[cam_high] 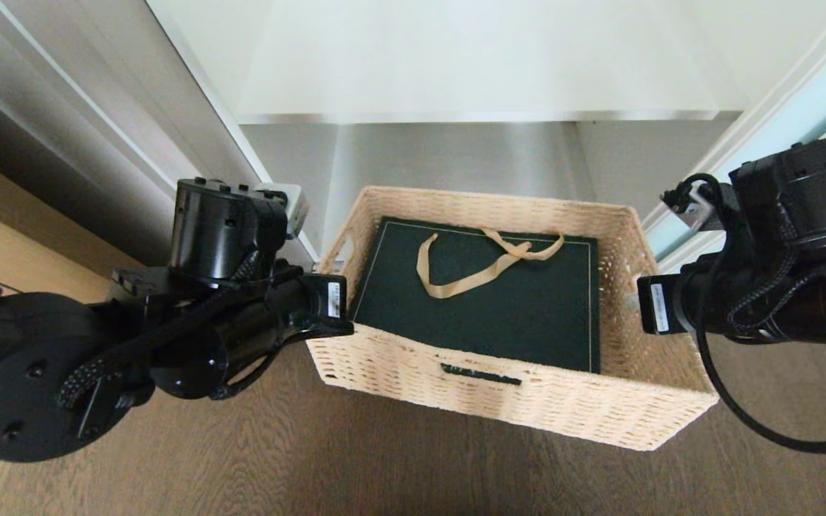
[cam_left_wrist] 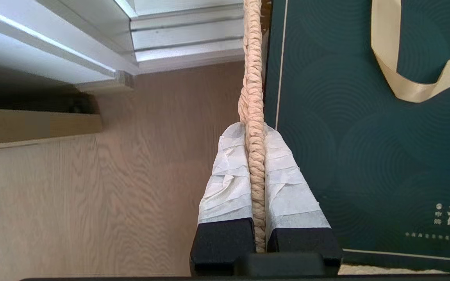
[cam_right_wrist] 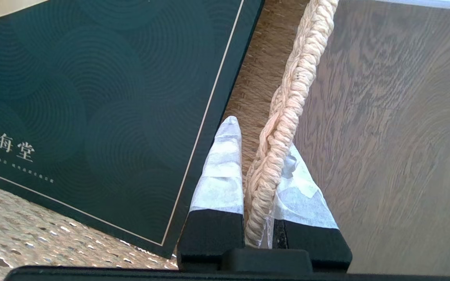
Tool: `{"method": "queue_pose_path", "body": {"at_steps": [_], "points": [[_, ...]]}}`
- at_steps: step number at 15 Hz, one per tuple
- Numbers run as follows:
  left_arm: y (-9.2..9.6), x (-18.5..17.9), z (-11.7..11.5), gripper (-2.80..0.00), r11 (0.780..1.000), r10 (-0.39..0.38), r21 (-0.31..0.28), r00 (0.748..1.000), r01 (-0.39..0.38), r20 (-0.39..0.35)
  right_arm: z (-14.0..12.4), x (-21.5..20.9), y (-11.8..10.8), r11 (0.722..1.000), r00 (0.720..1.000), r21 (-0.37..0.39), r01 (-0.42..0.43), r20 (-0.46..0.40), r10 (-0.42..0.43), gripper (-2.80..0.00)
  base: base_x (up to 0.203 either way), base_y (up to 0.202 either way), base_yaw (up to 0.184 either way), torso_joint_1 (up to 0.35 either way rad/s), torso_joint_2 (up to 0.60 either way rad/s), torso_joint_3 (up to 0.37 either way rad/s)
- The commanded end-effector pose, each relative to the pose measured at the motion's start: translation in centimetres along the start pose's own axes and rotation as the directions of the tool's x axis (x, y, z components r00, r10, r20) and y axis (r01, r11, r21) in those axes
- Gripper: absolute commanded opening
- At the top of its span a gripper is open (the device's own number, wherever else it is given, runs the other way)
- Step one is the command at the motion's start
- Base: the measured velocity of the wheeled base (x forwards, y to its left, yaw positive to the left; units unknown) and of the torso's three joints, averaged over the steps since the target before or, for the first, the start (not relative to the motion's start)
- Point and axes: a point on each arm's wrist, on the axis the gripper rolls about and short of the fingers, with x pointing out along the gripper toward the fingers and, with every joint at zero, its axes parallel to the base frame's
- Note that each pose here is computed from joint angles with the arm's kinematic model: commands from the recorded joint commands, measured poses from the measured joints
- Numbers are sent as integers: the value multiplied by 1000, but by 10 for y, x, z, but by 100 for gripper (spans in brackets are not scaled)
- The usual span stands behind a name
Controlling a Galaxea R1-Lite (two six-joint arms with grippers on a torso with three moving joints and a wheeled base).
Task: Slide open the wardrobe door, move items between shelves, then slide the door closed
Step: Place the basket on the lower shelf
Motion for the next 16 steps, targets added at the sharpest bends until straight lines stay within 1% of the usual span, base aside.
{"method": "queue_pose_path", "body": {"at_steps": [1, 4, 8, 10, 12, 13, 16], "points": [[-1, 5, -5, -280, 1000, 3, 6, 1000, -3, -17, -4, 7, 2, 1000, 1000, -5, -2, -13, 2, -280, 0, 0, 0, 2, 2, -41], [-4, 11, -10, -280, 1000, 4, 14, 999, -4, -33, -10, 27, 6, 1000, 1000, -2, -2, 3, 2, -280, 0, 0, 0, 0, 0, 0], [-10, 27, -14, -280, 1000, -1, -6, 1000, 1, 9, -15, 40, 6, 1000, 1000, -3, 11, -24, -11, -280, 0, 0, 0, 0, -1, -14], [-11, 32, -18, -280, 1000, 3, -5, 1000, -3, -1, -16, 46, 8, 1000, 999, -5, 12, -34, -12, -280, 0, 0, 0, 4, 3, -136], [-11, 37, -22, -280, 1000, 11, -3, 1000, -11, -16, -14, 54, 9, 1000, 1000, 0, 11, -15, -11, -280, 0, 0, 0, 0, 4, -178], [-12, 41, -24, -280, 1000, 14, -2, 1000, -14, -23, -13, 61, 11, 1000, 1000, 5, 9, 9, -9, -280, 0, 0, 0, 7, 0, -190], [-12, 55, -27, -280, 1000, 21, -13, 1000, -21, -5, -12, 78, 14, 1000, 1000, 7, 8, 30, -8, -280, 0, 0, 0, 4, 3, -192]]}}
